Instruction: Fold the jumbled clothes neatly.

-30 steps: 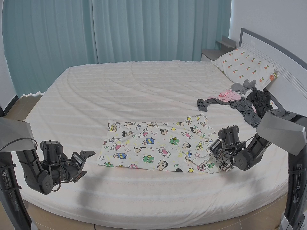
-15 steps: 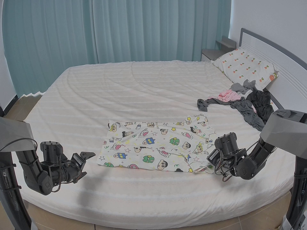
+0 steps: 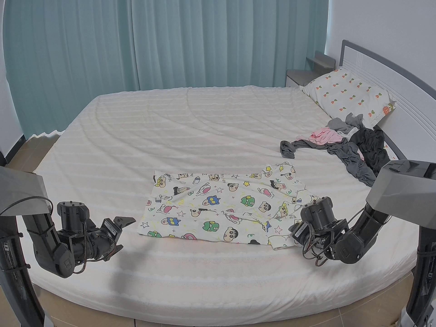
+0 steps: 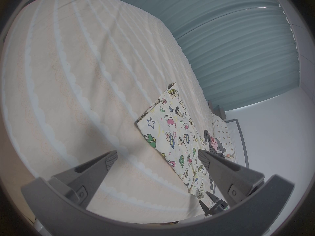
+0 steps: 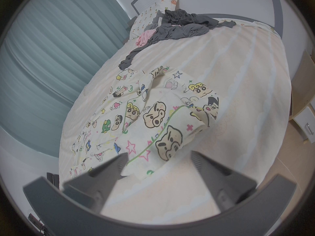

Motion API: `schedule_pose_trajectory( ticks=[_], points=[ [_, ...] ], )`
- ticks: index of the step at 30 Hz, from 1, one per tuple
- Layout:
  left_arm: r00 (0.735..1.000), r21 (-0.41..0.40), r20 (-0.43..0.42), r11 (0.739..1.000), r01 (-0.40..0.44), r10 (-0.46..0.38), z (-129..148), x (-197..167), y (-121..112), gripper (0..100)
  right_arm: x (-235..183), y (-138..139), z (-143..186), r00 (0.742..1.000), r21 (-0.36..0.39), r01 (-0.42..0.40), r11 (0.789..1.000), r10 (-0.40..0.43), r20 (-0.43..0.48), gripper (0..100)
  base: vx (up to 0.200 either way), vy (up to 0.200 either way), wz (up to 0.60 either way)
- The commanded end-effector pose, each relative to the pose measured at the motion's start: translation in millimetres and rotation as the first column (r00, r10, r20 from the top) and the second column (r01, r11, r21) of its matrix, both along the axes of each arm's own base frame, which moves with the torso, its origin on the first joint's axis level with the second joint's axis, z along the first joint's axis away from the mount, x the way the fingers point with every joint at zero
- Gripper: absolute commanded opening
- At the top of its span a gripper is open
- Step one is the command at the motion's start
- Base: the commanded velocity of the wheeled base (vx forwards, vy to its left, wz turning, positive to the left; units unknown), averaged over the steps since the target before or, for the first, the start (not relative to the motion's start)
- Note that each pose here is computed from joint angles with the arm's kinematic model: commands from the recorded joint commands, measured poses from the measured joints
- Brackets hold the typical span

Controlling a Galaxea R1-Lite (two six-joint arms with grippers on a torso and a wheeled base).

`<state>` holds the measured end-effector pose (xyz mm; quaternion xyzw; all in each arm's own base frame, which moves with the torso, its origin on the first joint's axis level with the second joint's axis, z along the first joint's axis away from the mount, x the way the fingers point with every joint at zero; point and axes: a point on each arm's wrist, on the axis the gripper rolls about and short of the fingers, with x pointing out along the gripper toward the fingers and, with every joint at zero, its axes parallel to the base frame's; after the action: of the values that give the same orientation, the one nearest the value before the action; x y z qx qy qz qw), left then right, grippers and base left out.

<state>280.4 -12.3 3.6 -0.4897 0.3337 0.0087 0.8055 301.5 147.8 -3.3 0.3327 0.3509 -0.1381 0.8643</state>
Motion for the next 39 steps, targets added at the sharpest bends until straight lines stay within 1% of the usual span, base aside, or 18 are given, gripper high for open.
schedule_pose_trajectory(
  ticks=[1,3,5,7,10,12,13,15,16,17,20,22,24,30,32,35,37,39],
  points=[
    [1.0,0.001,-0.003,1.0,0.001,-0.001,-0.9,0.0,-0.4,100,-8.0,1.3,37.5,0.995,0.015,-0.049,0.999,0.048,0.089,100,0.0,0.0,0.0],
    [1.0,0.0,-0.003,1.0,0.0,0.0,-0.9,0.1,0.0,100,-5.9,0.9,48.8,0.99,0.006,-0.074,0.997,0.073,0.123,100,0.0,0.0,0.0],
    [1.0,0.001,-0.003,1.0,-0.001,0.001,-0.9,0.1,0.0,100,1.7,3.1,52.2,0.984,-0.009,-0.111,0.994,0.111,0.14,100,0.0,0.0,0.0],
    [1.0,0.001,-0.006,1.0,0.001,-0.001,-0.8,-1.5,-0.4,100,13.0,5.2,46.6,0.982,-0.009,-0.126,0.992,0.126,0.137,100,0.0,0.0,0.0],
    [1.0,-0.001,-0.029,1.0,0.002,-0.002,-2.3,-11.4,0.2,100,36.9,7.0,37.8,0.983,0.003,-0.119,0.993,0.117,0.144,100,0.0,0.0,0.0],
    [0.999,-0.005,-0.034,1.0,0.006,-0.006,-2.9,-20.6,0.3,100,44.7,6.7,27.0,0.986,0.006,-0.125,0.992,0.123,0.111,100,0.0,0.0,0.0],
    [1.0,-0.006,-0.016,1.0,0.004,-0.004,-3.2,-25.4,0.7,100,45.9,3.9,14.9,0.99,0.006,-0.129,0.992,0.129,0.064,100,0.0,0.0,0.0],
    [1.0,-0.011,0.021,1.0,0.0,0.0,-1.1,-26.6,1.5,100,44.9,-0.8,4.4,0.993,0.002,-0.119,0.993,0.119,0.029,100,0.0,0.0,0.0],
    [1.0,-0.011,0.024,1.0,0.0,0.0,-1.1,-27.2,1.5,100,45.0,-1.4,2.5,0.993,0.002,-0.116,0.993,0.116,0.025,100,0.0,0.0,0.0],
    [0.999,-0.011,0.033,1.0,0.0,0.0,-3.9,-28.2,1.5,100,42.8,-6.1,-11.6,0.995,-0.003,-0.1,0.995,0.1,-0.016,100,0.0,0.0,0.0],
    [0.999,-0.012,0.051,1.0,0.0,0.001,-5.2,-30.0,1.6,100,46.7,-20.5,-29.8,0.998,0.005,-0.039,0.999,0.039,-0.054,100,0.0,0.0,0.0],
    [0.999,-0.011,0.055,1.0,-0.001,0.002,-6.1,-30.3,1.9,100,46.9,-24.0,-32.1,0.998,0.023,-0.013,1.0,0.015,-0.064,100,0.0,0.0,0.0],
    [0.999,-0.007,0.05,1.0,0.003,-0.003,-7.9,-30.5,1.2,100,46.2,-26.5,-34.7,0.997,0.03,-0.005,1.0,0.007,-0.077,100,0.0,0.0,0.0],
    [0.999,-0.005,0.05,1.0,-0.003,0.003,-7.9,-30.5,1.3,100,44.7,-33.6,-41.1,0.995,0.02,0.016,1.0,-0.014,-0.101,100,0.0,0.0,0.0],
    [0.999,-0.007,0.049,1.0,-0.002,0.003,-7.9,-30.5,1.3,100,45.0,-33.0,-34.5,0.997,0.027,0.016,0.999,-0.014,-0.081,100,0.0,0.0,0.0],
    [0.999,-0.01,0.051,1.0,0.001,-0.001,-7.5,-30.5,1.6,100,44.9,-29.5,-8.6,1.0,0.05,0.007,0.999,-0.007,-0.015,100,0.0,0.0,0.0],
    [0.998,-0.012,0.058,1.0,0.0,0.0,-6.7,-29.0,1.9,100,39.3,-26.8,27.5,0.998,0.082,-0.01,0.997,0.005,0.068,100,0.0,0.0,0.0],
    [0.998,-0.013,0.062,1.0,0.002,-0.001,-6.0,-28.3,1.9,100,34.3,-24.0,46.2,0.994,0.095,-0.026,0.995,0.016,0.112,100,0.0,0.0,0.0]
  ],
)
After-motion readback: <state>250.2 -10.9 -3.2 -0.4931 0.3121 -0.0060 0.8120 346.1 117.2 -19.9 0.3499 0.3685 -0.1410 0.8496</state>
